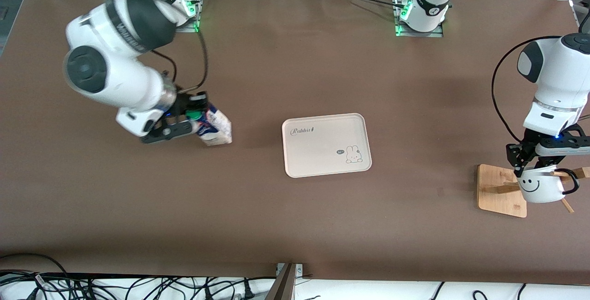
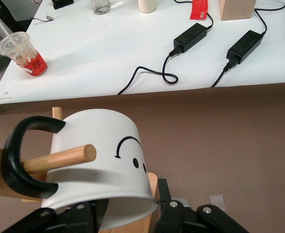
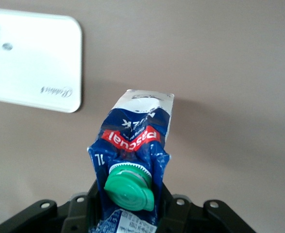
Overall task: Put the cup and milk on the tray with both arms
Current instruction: 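Carry the carton with the right gripper toward the white tray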
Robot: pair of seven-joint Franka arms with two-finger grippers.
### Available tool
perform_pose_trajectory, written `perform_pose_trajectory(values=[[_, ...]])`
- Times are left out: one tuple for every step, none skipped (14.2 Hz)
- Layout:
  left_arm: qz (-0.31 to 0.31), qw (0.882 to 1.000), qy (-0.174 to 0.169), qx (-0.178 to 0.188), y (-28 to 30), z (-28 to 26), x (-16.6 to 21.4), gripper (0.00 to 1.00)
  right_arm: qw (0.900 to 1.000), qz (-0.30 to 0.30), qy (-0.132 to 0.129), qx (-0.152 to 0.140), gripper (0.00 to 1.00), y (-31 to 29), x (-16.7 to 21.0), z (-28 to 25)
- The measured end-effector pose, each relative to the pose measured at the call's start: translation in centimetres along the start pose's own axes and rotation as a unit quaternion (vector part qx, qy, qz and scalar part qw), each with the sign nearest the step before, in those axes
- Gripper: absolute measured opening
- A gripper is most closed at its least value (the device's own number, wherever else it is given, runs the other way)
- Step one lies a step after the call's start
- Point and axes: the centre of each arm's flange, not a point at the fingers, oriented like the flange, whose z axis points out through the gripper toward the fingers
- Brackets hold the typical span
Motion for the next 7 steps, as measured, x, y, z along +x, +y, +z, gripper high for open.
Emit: perform_pose_trajectory(values=[[0.0,1.0,0.0,0.0,0.0,0.0,0.0,0.48,1.0,-0.019,0.001,-0.002,0.44,-2.4,-0.3,0.4],[0.0,1.0,0.0,0.0,0.0,0.0,0.0,0.45,0.999,-0.037,0.005,-0.003,0.44,-4.8,-0.7,0.8],[0.0,1.0,-0.001,0.0,0.0,0.1,0.0,0.43,0.998,-0.053,0.013,-0.002,0.44,-7.1,-0.9,1.1],[0.0,1.0,-0.001,0.0,0.1,0.1,-0.1,0.34,0.998,-0.058,0.026,0.002,0.44,-9.2,-1.0,1.3],[0.001,1.0,-0.002,-0.002,0.2,0.2,-0.2,0.26,0.998,-0.049,0.038,0.007,0.44,-11.1,-1.1,1.6],[0.001,1.0,-0.002,-0.002,0.2,0.2,-0.2,0.26,0.998,-0.037,0.047,0.013,0.44,-12.4,-0.9,2.2],[0.002,1.0,-0.003,-0.002,0.3,0.2,-0.2,0.2,0.998,-0.029,0.054,0.019,0.44,-13.2,-0.5,2.9]])
